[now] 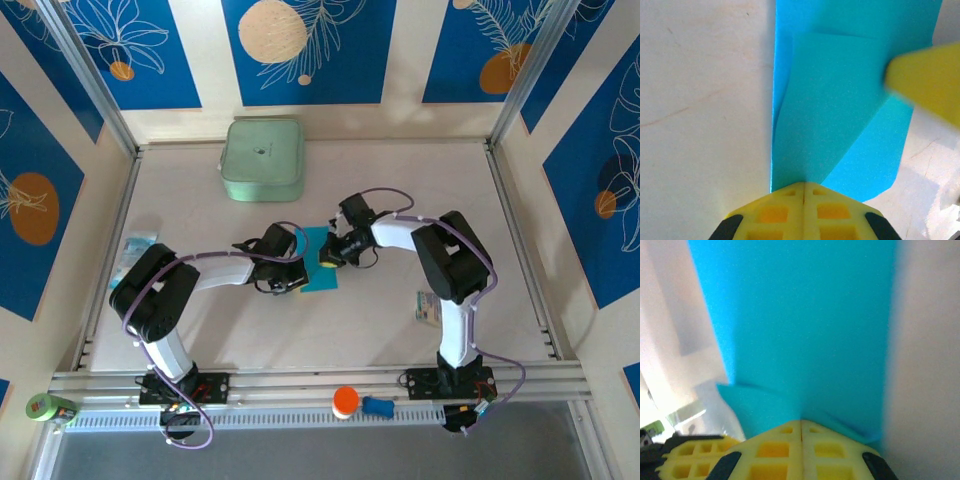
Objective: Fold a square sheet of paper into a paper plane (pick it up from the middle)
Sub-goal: Fold the triangle a second time at the center of the table, then turn over the paper at the center of the table.
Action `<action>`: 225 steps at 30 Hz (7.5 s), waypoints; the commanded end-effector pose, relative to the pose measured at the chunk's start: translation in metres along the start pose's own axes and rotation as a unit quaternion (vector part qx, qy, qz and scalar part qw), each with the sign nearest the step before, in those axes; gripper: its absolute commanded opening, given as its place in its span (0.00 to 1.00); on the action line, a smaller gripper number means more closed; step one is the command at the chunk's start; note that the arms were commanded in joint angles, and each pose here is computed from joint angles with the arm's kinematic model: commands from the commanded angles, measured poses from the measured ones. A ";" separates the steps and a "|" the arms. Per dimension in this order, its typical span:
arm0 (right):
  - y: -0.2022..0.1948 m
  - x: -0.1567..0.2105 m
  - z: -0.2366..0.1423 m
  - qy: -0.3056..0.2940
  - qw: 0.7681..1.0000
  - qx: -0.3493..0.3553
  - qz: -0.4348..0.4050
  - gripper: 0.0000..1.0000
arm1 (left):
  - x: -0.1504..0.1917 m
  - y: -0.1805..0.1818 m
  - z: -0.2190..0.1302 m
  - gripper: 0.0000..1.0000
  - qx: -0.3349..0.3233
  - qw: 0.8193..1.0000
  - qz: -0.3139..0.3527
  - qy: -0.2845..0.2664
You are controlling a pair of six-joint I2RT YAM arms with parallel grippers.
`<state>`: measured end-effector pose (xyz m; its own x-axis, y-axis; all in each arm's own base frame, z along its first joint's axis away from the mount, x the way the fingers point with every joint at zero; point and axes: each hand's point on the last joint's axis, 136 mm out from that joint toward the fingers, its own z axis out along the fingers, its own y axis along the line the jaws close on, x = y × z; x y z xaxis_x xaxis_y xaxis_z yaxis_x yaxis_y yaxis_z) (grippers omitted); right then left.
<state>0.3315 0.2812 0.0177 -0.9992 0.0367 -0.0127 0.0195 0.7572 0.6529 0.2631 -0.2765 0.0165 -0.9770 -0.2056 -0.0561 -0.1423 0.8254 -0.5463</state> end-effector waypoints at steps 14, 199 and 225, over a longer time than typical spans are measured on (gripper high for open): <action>0.014 -0.002 -0.034 -0.052 0.997 0.038 -0.052 0.00 | 0.031 0.051 0.010 0.04 -0.100 0.993 -0.016 0.063; 0.033 0.017 0.005 -0.021 0.996 -0.023 0.083 0.00 | -0.071 0.004 -0.033 0.21 0.011 0.992 -0.083 -0.094; 0.130 -0.024 -0.126 -0.041 0.959 -0.281 -0.007 0.00 | -0.071 -0.105 -0.129 0.90 0.339 0.934 0.026 -0.111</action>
<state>0.3614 0.2935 0.1740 -0.9877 0.1400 -0.0697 -0.0146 0.3616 0.9322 0.3295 -0.2675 0.1711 -0.9029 -0.3695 -0.2196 0.0572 0.4031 -0.9134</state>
